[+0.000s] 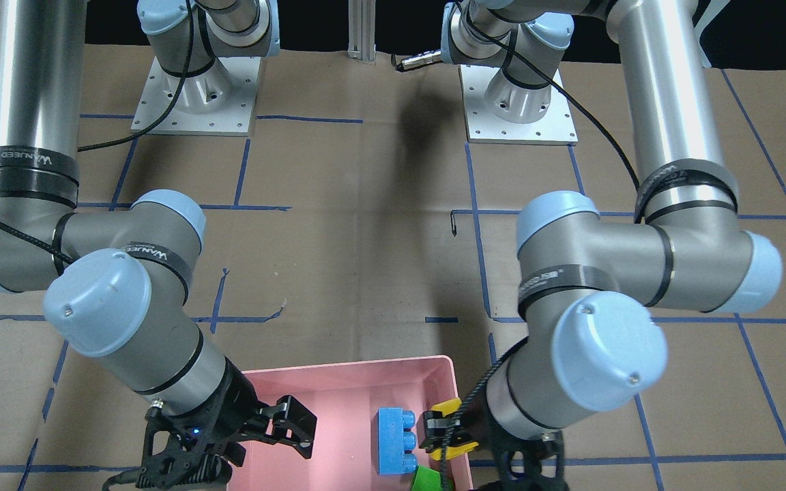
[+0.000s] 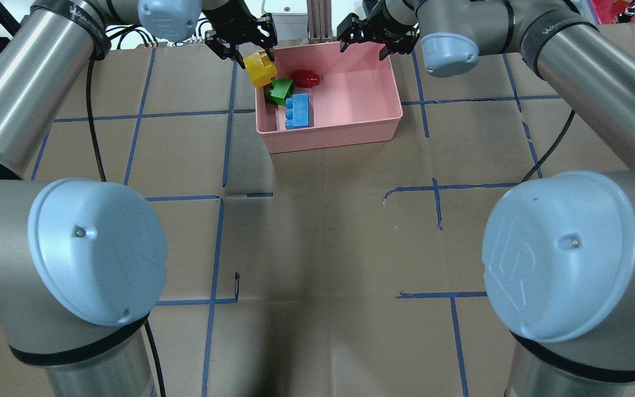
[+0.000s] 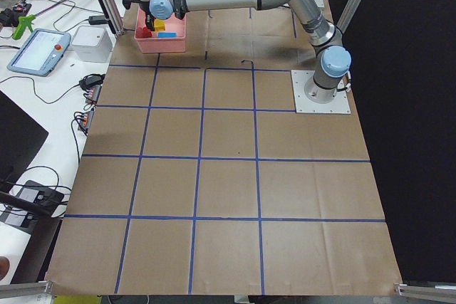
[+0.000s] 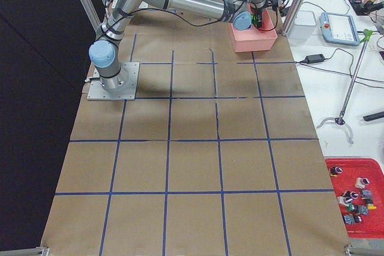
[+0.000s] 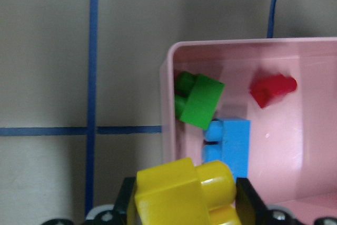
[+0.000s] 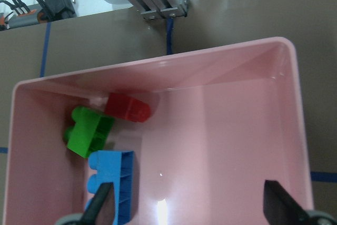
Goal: Put all blocks into box
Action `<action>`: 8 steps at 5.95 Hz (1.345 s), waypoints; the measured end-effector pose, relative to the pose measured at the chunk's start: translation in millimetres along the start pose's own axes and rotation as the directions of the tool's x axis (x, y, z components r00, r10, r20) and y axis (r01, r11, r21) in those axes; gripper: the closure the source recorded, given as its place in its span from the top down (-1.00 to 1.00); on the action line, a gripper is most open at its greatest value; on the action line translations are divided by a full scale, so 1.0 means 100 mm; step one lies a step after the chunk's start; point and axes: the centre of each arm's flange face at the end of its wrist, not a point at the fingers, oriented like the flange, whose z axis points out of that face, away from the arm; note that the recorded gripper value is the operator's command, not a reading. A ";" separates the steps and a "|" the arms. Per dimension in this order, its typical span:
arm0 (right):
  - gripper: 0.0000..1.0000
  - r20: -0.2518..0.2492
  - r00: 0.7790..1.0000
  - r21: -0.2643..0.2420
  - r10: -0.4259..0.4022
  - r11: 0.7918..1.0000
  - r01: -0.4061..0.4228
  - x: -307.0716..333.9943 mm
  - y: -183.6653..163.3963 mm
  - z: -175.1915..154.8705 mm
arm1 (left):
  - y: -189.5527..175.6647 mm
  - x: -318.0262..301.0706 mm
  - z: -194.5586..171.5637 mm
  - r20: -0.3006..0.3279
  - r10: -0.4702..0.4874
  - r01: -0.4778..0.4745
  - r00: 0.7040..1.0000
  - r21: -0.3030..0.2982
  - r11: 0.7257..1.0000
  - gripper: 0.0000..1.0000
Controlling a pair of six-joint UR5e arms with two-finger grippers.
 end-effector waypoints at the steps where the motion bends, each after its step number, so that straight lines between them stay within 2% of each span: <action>1: 1.00 -0.020 0.999 -0.026 -0.048 0.999 0.047 0.29 -0.05 -0.14 | 0.05 0.34 0.27 -0.007 -0.032 0.032 0.999 0.012 0.999 0.76; 2: 1.00 -0.052 0.993 -0.037 -0.101 0.994 0.099 0.59 -0.10 -0.37 | 0.10 0.55 0.49 0.002 -0.045 0.045 0.999 0.030 0.999 0.97; 3: 1.00 -0.143 0.980 -0.053 -0.136 0.990 0.129 0.86 -0.13 -0.59 | 0.12 0.62 0.56 0.020 -0.045 0.044 0.999 0.049 0.998 0.97; 4: 1.00 -0.266 0.950 -0.092 -0.164 0.985 0.144 1.06 -0.11 -0.77 | 0.14 0.62 0.48 0.032 -0.041 0.039 0.999 0.053 0.998 0.97; 5: 1.00 -0.339 0.923 -0.136 -0.182 0.980 0.143 1.08 -0.02 -1.04 | 0.13 0.40 0.22 0.066 -0.008 0.005 0.998 0.042 0.999 0.97; 6: 1.00 -0.357 0.916 -0.161 -0.185 0.978 0.135 0.96 0.18 -1.39 | 0.10 -0.05 -0.17 0.106 0.050 -0.052 0.993 0.016 0.999 0.97; 7: 1.00 -0.357 0.916 -0.176 -0.186 0.976 0.130 0.80 0.54 -1.73 | 0.16 -0.60 -0.59 0.127 0.108 -0.106 0.986 -0.022 0.994 0.97; 8: 1.00 -0.353 0.915 -0.185 -0.195 0.973 0.136 0.62 1.00 -1.98 | 0.37 -1.03 -0.92 0.148 0.144 -0.138 0.979 -0.053 0.989 0.97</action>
